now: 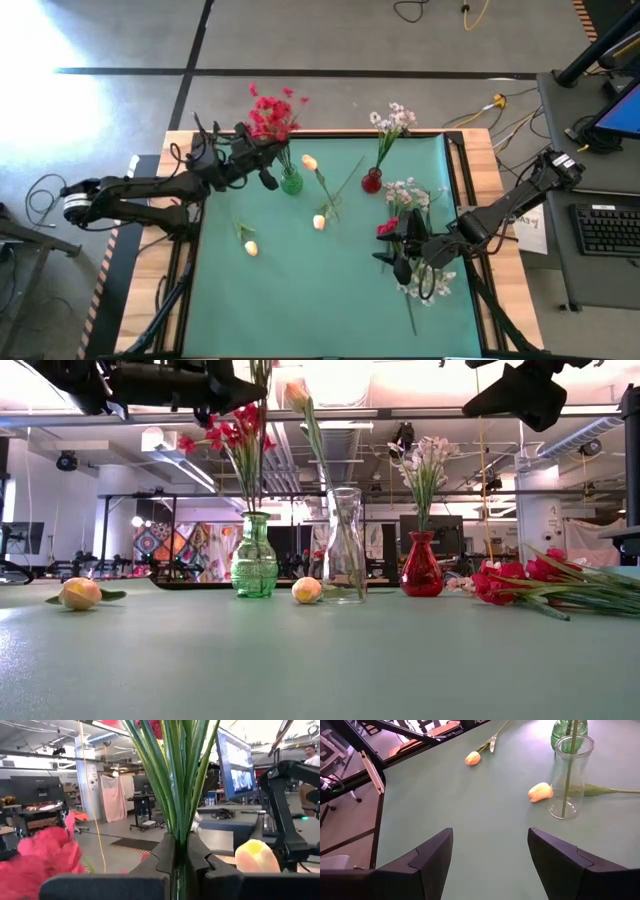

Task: Sort flowers into vase by color
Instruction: Put the left red flower into the green vase

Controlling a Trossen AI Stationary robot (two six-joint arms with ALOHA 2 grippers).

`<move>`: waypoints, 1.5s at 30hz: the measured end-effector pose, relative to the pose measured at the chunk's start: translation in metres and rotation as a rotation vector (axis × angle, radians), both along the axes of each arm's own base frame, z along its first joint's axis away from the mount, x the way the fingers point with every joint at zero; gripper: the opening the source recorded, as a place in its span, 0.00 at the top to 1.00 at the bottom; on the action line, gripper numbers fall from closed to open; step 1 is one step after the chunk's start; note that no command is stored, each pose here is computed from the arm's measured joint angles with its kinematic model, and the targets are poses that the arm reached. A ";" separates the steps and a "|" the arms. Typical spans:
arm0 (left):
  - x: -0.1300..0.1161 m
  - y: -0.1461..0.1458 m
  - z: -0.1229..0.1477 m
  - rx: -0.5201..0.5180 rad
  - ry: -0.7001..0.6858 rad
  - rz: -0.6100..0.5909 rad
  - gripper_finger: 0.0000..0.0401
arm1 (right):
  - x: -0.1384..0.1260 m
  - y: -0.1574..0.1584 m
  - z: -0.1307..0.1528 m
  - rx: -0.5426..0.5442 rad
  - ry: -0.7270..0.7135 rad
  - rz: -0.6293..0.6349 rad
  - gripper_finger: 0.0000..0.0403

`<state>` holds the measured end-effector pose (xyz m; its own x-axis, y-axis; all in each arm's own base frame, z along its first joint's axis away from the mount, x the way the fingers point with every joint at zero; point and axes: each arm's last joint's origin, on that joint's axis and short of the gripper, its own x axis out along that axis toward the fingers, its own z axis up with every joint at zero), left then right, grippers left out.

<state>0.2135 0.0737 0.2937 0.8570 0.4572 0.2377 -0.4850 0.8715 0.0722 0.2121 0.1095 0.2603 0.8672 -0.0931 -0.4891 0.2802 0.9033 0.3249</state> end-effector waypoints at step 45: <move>0.007 0.007 -0.020 -0.167 0.027 0.068 0.89 | 0.000 0.000 0.000 0.052 -0.005 -0.026 0.38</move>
<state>0.2209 0.0805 0.2740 0.8276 0.5457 0.1312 -0.5433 0.8376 -0.0567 0.2121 0.1095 0.2605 0.8674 -0.0902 -0.4894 0.3014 0.8778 0.3723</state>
